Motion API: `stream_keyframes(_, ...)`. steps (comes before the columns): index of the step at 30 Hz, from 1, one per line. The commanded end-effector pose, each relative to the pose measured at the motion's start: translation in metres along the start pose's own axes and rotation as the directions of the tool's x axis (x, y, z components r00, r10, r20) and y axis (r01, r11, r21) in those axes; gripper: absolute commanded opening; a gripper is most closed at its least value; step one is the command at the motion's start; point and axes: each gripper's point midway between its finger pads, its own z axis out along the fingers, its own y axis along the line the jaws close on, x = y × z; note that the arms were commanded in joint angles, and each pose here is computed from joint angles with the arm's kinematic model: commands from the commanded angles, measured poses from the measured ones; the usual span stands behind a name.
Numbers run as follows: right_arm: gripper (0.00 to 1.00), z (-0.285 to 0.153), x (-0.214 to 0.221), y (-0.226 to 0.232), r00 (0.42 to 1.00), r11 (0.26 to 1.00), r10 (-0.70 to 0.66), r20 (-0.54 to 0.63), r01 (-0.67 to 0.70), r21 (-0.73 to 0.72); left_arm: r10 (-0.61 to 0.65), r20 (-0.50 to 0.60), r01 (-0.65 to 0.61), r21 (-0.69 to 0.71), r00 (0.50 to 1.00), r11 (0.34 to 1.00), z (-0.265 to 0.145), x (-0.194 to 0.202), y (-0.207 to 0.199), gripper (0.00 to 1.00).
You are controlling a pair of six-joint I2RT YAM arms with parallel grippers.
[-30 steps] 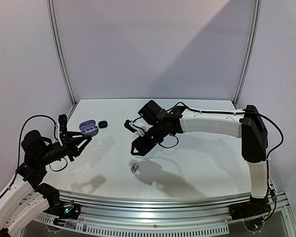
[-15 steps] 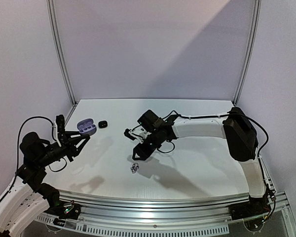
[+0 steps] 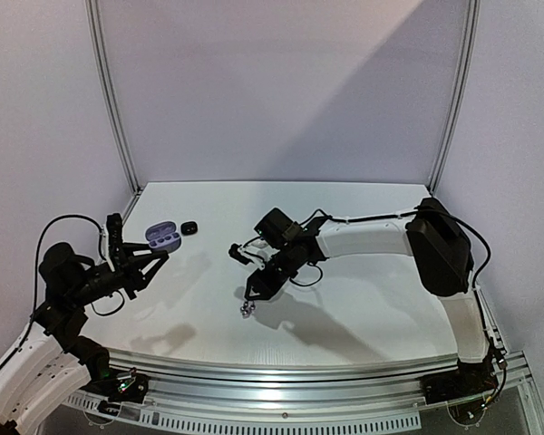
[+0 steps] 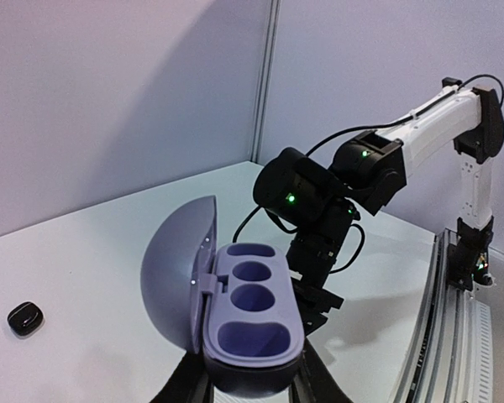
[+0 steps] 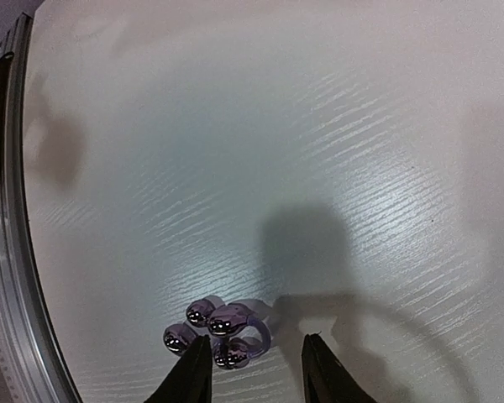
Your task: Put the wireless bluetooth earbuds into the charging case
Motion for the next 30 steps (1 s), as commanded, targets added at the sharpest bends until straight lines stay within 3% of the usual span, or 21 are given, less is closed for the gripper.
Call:
stream_keyframes(1, 0.35, 0.012, 0.013, -0.013, 0.999, 0.999, 0.032, -0.026, -0.033, -0.010, 0.013, 0.002, -0.013, 0.010, 1.000, 1.000, 0.000, 0.003, 0.000, 0.00)
stream_keyframes(30, 0.25, 0.028, 0.035, -0.002, 0.994, 0.993, 0.073, -0.078, -0.080, -0.085, 0.025, 0.015, -0.025, 0.000, 1.000, 1.000, -0.001, 0.003, 0.002, 0.00)
